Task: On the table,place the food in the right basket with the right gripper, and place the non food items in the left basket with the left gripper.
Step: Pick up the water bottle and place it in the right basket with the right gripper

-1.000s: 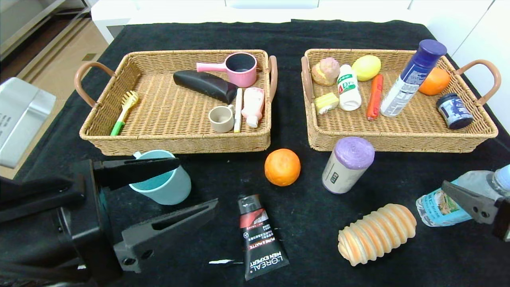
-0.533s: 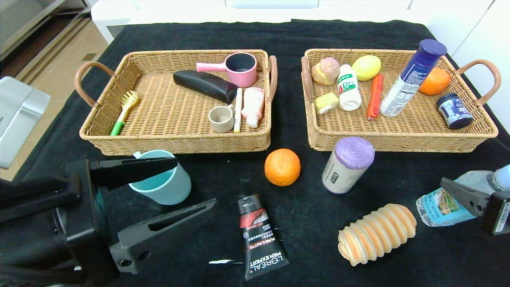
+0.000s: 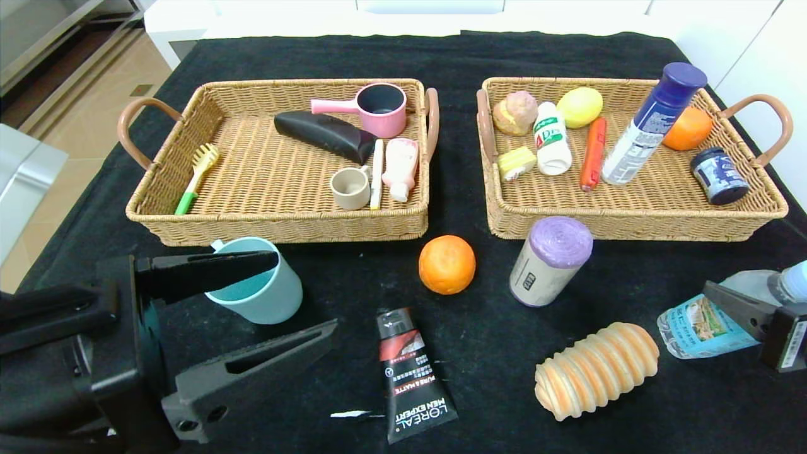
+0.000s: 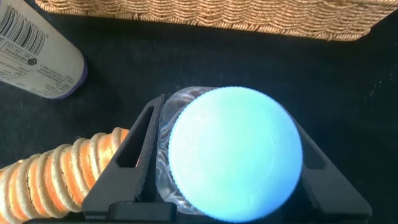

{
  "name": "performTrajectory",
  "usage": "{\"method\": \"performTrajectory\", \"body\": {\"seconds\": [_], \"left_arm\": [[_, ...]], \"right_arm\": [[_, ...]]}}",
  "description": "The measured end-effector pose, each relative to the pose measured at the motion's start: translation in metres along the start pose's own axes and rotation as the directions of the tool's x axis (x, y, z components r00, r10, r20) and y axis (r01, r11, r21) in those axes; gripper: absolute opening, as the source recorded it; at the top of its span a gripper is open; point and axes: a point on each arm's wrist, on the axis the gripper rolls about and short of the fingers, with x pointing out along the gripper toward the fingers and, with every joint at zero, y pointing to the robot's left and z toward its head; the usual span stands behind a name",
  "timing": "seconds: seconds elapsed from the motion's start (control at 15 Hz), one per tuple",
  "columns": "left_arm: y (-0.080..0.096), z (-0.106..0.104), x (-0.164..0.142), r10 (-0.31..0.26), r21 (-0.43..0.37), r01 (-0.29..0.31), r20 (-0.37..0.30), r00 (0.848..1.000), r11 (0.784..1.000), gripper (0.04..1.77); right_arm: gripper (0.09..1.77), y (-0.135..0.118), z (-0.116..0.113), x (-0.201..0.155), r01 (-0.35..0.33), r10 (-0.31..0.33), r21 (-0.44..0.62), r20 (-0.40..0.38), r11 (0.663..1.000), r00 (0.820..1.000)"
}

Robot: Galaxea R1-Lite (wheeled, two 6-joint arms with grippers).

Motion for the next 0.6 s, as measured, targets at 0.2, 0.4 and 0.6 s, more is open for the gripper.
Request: {"method": "performTrajectory", "body": {"seconds": [0.2, 0.4, 0.6], "left_arm": [[0.000, 0.000, 0.000, 0.000, -0.001, 0.000, -0.001, 1.000, 1.000, 1.72], [0.000, -0.001, 0.000, 0.000, -0.001, 0.000, -0.003, 1.000, 1.000, 1.72], [0.000, -0.001, -0.001, 0.002, 0.000, -0.002, -0.001, 1.000, 1.000, 1.72]], "right_arm": [[1.08, 0.000, 0.000, 0.000, -0.002, 0.002, -0.001, -0.003, 1.000, 1.000], [1.08, 0.001, 0.001, 0.000, -0.010, 0.010, -0.005, -0.002, 1.000, 1.000], [1.08, 0.002, 0.013, -0.003, -0.018, 0.019, -0.009, 0.018, 1.000, 1.000]]}}
